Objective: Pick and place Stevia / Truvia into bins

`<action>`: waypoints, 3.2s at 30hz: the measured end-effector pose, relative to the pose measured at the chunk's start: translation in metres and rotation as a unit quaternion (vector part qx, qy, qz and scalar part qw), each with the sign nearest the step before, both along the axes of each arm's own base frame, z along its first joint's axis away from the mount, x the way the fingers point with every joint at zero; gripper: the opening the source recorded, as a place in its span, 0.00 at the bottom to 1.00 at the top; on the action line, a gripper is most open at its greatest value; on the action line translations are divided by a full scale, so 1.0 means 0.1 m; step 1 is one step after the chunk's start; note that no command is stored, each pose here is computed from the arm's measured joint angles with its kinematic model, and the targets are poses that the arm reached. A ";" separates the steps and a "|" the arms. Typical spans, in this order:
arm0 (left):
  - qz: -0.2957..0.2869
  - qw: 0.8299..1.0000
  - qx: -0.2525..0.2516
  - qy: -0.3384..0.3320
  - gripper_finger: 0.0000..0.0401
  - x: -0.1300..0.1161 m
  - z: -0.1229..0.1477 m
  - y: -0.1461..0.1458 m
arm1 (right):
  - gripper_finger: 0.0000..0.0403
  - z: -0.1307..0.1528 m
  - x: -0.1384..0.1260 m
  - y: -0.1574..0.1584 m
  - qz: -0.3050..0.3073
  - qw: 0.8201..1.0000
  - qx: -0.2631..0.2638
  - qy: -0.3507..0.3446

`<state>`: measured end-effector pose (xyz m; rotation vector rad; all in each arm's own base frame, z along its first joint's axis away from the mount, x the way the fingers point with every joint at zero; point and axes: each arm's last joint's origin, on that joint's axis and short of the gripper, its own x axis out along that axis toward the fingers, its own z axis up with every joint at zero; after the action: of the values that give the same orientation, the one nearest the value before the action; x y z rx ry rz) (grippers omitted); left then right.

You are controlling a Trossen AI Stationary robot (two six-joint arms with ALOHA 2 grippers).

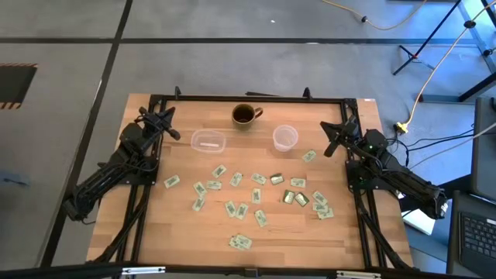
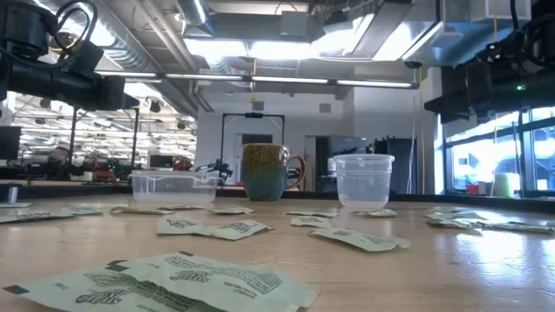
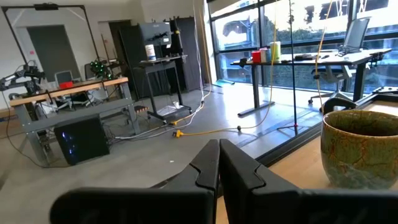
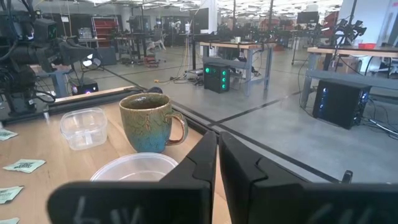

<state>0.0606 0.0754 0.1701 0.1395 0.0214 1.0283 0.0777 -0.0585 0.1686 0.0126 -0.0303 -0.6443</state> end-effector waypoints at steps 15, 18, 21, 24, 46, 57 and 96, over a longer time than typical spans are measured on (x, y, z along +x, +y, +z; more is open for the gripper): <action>0.000 1.000 0.000 0.000 0.02 0.00 0.00 0.00 | 0.06 0.03 0.00 0.00 0.002 0.999 0.021 -0.037; 0.000 1.000 0.000 0.000 0.02 0.00 0.00 0.00 | 0.06 0.04 0.00 0.00 0.002 0.999 0.019 -0.040; 0.000 1.000 0.000 0.000 0.01 0.00 0.00 0.00 | 0.06 0.04 0.00 0.00 0.002 0.999 0.019 -0.041; 0.000 1.000 0.000 0.000 0.02 0.00 0.00 0.00 | 0.06 0.05 0.00 0.00 0.003 0.998 0.030 -0.053; 0.000 1.000 -0.002 -0.004 0.02 0.00 0.00 0.00 | 0.29 0.00 0.01 0.01 0.027 0.993 0.094 -0.070; -0.004 0.997 -0.042 -0.071 0.02 0.00 0.00 0.00 | 0.32 0.05 0.03 0.05 0.099 0.991 0.060 -0.063; -0.008 0.994 -0.059 -0.097 0.02 0.00 0.00 0.00 | 0.32 0.03 0.04 0.07 0.135 0.989 0.044 -0.044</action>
<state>0.0607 0.0754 0.1701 -0.0671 -0.0952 1.0179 0.0815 -0.0516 0.1720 0.1277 -0.0838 -0.3735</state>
